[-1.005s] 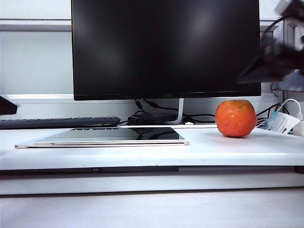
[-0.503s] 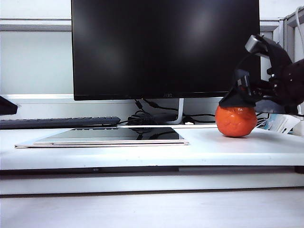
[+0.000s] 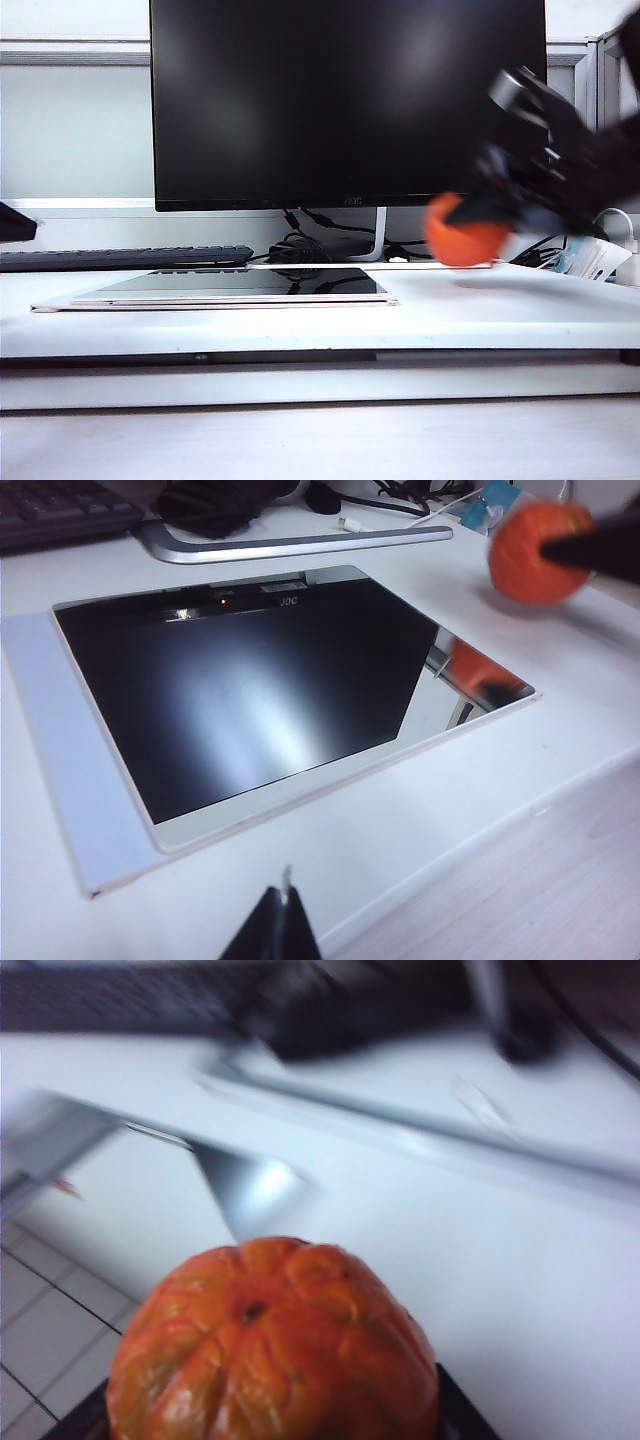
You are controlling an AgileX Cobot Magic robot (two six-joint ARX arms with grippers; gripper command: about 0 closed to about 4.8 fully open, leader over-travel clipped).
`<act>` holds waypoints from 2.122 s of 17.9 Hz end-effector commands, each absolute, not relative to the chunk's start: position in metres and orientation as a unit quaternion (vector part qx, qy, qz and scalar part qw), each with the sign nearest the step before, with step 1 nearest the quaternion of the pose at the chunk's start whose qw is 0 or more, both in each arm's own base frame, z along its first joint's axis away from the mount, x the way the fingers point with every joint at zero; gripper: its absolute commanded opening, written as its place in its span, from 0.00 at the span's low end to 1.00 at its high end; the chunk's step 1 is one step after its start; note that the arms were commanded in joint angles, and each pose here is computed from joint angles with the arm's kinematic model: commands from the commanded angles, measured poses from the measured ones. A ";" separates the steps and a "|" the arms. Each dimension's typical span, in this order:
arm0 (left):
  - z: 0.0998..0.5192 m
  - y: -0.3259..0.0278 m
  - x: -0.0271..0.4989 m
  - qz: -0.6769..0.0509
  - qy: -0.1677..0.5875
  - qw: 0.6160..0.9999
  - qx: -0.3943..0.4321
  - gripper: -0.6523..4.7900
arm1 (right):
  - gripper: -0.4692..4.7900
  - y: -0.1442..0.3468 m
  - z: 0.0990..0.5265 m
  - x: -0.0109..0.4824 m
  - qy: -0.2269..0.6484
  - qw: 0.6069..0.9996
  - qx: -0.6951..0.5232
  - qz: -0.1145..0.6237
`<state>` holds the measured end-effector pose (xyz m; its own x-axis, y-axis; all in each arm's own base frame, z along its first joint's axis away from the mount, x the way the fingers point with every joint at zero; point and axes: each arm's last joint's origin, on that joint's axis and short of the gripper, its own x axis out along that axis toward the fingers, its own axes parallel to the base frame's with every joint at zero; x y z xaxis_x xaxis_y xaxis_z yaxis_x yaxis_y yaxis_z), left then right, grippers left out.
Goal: Place the orange on the center of the mirror.
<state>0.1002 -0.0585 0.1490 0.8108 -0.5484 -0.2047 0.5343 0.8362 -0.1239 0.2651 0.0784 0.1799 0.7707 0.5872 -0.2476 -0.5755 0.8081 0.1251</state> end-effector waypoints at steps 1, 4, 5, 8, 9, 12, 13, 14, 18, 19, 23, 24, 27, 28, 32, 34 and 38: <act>0.151 -0.059 0.100 -0.287 0.110 0.951 -0.034 0.11 | 0.26 0.105 0.207 0.270 0.089 0.926 0.044 0.363; 0.151 -0.059 0.100 -0.288 0.110 0.951 -0.034 0.11 | 0.26 0.162 0.227 0.268 0.058 0.886 0.025 0.459; 0.151 -0.059 0.100 -0.287 0.111 0.951 -0.036 0.11 | 0.26 0.184 0.227 0.270 0.058 0.869 0.003 0.492; 0.151 -0.059 0.100 -0.288 0.112 0.950 -0.039 0.11 | 0.26 0.223 0.214 0.291 0.095 0.876 -0.029 0.471; 0.151 -0.059 0.100 -0.288 0.113 0.950 -0.043 0.11 | 0.26 0.227 0.210 0.295 0.103 0.874 -0.027 0.473; 0.151 -0.059 0.100 -0.288 0.113 0.950 -0.043 0.11 | 0.26 0.231 0.195 0.301 0.131 0.875 -0.031 0.466; 0.151 -0.059 0.100 -0.288 0.113 0.950 -0.043 0.11 | 0.26 0.232 0.190 0.302 0.141 0.873 -0.032 0.465; 0.151 -0.059 0.100 -0.288 0.113 0.950 -0.043 0.11 | 0.26 0.233 0.185 0.302 0.152 0.868 -0.033 0.472; 0.151 -0.059 0.100 -0.287 0.113 0.950 -0.043 0.11 | 0.44 0.234 0.179 0.301 0.166 0.865 -0.035 0.472; 0.151 -0.059 0.100 -0.287 0.113 0.950 -0.043 0.11 | 0.53 0.234 0.179 0.301 0.165 0.866 -0.035 0.471; 0.151 -0.059 0.100 -0.287 0.113 0.950 -0.043 0.11 | 0.75 0.235 0.186 0.302 0.148 0.871 -0.009 0.469; 0.151 -0.059 0.100 -0.287 0.113 0.950 -0.043 0.11 | 0.78 0.234 0.190 0.303 0.142 0.872 0.002 0.468; 0.151 -0.059 0.100 -0.287 0.113 0.950 -0.043 0.11 | 0.81 0.234 0.191 0.302 0.143 0.872 0.002 0.468; 0.151 -0.059 0.100 -0.287 0.113 0.950 -0.043 0.11 | 0.81 0.234 0.190 0.302 0.148 0.872 0.002 0.467; 0.151 -0.059 0.100 -0.287 0.113 0.950 -0.043 0.11 | 0.93 0.233 0.185 0.301 0.174 0.874 -0.005 0.454; 0.151 -0.059 0.100 -0.287 0.113 0.950 -0.043 0.11 | 0.93 0.232 0.183 0.301 0.180 0.873 -0.006 0.453; 0.151 -0.059 0.100 -0.287 0.113 0.950 -0.043 0.11 | 0.99 0.233 0.187 0.301 0.165 0.873 -0.003 0.459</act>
<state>0.1001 -0.0585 0.1492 0.8095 -0.5511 -0.2024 0.5323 0.8344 -0.1433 0.3010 0.2319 0.1808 0.5204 0.7882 -0.3286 -0.7935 0.5885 0.1549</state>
